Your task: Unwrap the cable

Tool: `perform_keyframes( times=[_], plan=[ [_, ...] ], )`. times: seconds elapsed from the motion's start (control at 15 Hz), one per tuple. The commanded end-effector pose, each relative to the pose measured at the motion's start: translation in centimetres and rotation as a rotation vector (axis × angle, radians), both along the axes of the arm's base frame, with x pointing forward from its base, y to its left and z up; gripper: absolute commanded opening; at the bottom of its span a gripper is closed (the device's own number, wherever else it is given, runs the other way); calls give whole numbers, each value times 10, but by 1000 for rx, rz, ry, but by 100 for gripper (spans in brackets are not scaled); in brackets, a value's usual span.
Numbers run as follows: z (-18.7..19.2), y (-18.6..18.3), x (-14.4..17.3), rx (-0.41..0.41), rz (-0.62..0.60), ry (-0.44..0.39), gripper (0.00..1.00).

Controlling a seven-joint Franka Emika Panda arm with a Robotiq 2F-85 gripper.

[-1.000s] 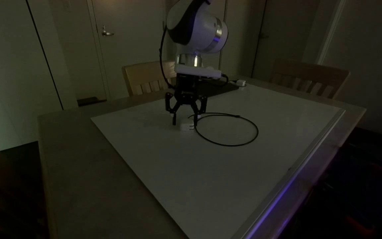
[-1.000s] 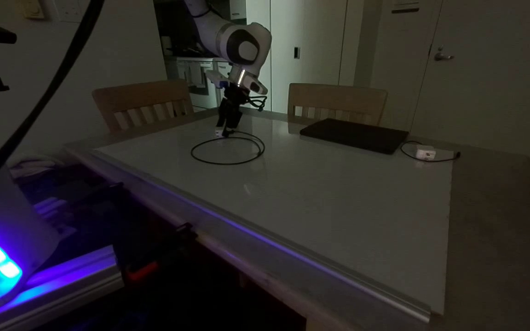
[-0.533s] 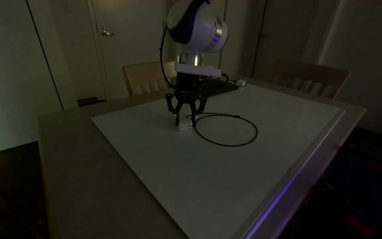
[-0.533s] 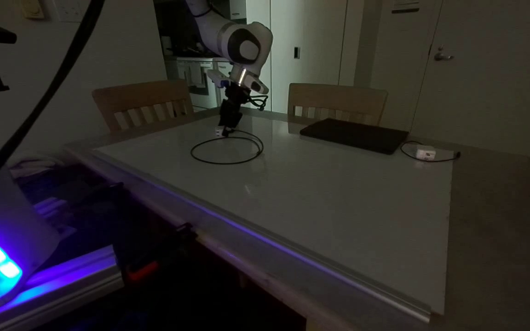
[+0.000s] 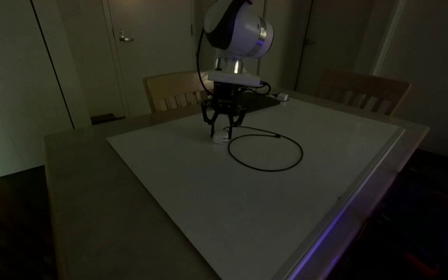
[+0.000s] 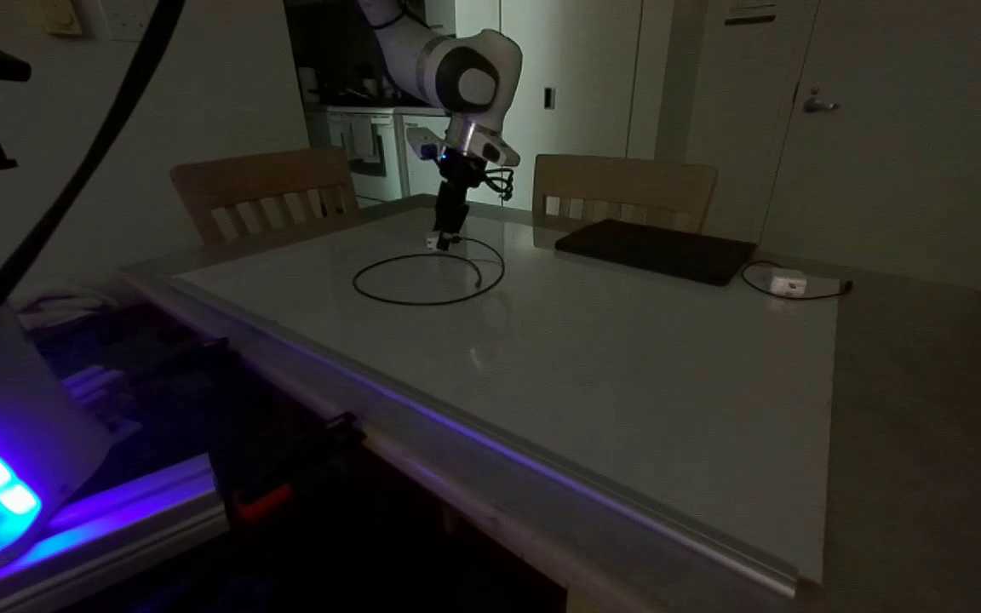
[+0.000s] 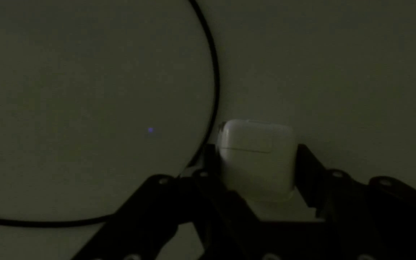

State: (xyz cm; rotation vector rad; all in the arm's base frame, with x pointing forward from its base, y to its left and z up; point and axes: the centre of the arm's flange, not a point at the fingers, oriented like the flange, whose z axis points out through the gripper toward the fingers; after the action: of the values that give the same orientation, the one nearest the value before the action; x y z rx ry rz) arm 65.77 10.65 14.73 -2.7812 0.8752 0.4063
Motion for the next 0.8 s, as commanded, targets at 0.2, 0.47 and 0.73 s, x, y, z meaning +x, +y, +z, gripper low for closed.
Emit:
perform_keyframes(
  times=[0.2, 0.47, 0.73],
  plan=[
    [4, -13, -2, -18, -53, -7, 53],
    [4, -28, 2, -50, -261, -63, 28],
    [10, -63, 5, -69, -482, -124, 28]
  ],
)
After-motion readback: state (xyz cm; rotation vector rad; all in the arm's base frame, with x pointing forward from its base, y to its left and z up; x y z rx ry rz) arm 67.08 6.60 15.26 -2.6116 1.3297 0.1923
